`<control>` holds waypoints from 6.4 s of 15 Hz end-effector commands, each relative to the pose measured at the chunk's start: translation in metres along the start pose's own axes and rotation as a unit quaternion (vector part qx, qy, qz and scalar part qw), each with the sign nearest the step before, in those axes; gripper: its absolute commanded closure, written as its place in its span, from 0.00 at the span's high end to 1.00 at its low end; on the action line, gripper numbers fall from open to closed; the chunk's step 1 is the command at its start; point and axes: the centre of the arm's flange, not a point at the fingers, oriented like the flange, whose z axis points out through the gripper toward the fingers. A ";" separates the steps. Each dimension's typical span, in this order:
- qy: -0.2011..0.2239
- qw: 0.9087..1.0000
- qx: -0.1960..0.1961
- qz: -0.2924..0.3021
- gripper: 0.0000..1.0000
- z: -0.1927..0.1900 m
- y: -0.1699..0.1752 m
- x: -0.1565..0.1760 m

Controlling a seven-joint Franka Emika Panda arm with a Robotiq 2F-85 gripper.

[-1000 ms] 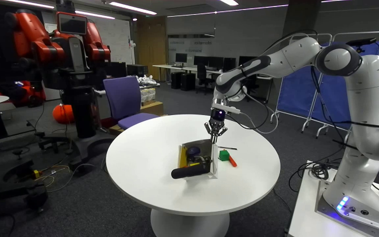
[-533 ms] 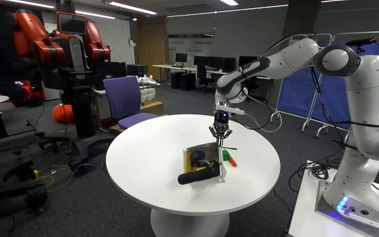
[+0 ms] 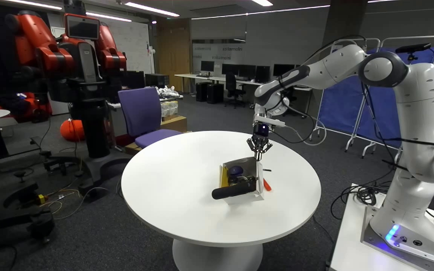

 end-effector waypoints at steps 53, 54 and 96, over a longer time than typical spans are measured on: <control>0.327 0.933 -0.044 0.145 1.00 0.045 0.034 0.107; 0.323 0.934 -0.055 0.142 1.00 0.050 0.035 0.108; 0.423 0.872 -0.230 -0.091 0.32 0.051 -0.060 -0.077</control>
